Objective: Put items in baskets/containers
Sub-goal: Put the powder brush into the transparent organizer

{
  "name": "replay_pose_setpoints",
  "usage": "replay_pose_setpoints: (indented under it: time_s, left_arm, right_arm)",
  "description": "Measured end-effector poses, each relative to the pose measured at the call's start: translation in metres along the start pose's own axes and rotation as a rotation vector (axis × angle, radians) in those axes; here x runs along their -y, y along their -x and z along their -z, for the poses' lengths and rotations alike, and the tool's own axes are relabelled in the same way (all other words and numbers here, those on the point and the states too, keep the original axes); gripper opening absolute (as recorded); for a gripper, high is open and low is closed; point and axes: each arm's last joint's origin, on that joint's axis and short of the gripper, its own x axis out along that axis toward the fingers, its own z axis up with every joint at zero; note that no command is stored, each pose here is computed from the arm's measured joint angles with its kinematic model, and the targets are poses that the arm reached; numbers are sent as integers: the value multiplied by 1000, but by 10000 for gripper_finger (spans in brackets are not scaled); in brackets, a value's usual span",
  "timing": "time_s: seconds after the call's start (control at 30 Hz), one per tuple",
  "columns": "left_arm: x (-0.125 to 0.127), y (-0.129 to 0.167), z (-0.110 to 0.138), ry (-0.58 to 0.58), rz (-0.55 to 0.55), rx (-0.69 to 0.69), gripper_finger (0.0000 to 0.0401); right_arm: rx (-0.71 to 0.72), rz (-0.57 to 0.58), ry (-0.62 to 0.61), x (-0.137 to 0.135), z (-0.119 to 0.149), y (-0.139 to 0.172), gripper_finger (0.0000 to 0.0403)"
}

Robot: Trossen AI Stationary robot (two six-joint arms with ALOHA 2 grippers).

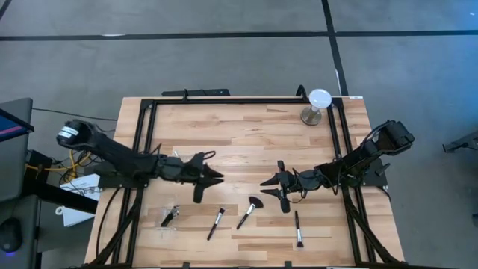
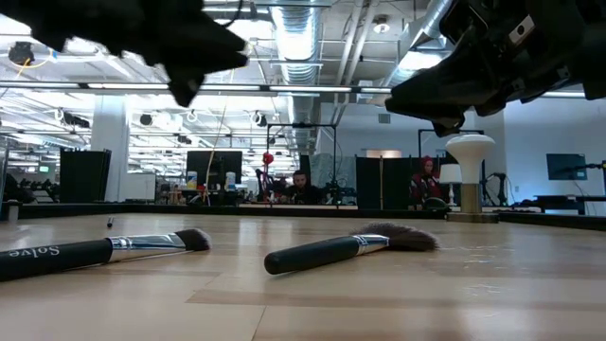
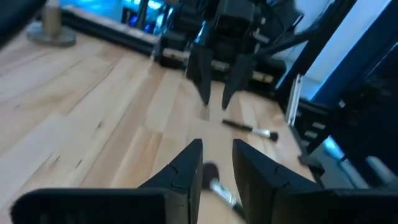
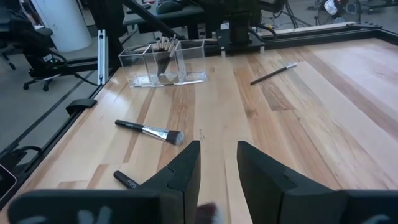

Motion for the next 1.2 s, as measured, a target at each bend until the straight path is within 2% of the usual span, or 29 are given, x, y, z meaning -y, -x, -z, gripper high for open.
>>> replay_pose_setpoints:
  time_s: [0.33, 0.57, 0.97, 1.2]
  left_arm:
    - [-15, -40, 19, -101, 21, 156, 84]
    - [-25, -49, -10, -135, 6, 273, 84]
    - [-19, -53, -3, -173, 259, 180, 84]
    - [-18, -45, 15, -177, 270, 116, 84]
  right_arm:
    - [-21, 4, -1, 0, 2, 0, 98]
    - [-21, 4, -1, 0, 2, 0, 98]
    - [-33, 19, -7, 1, 3, 0, 98]
    - [-39, 34, -13, 1, 4, 0, 98]
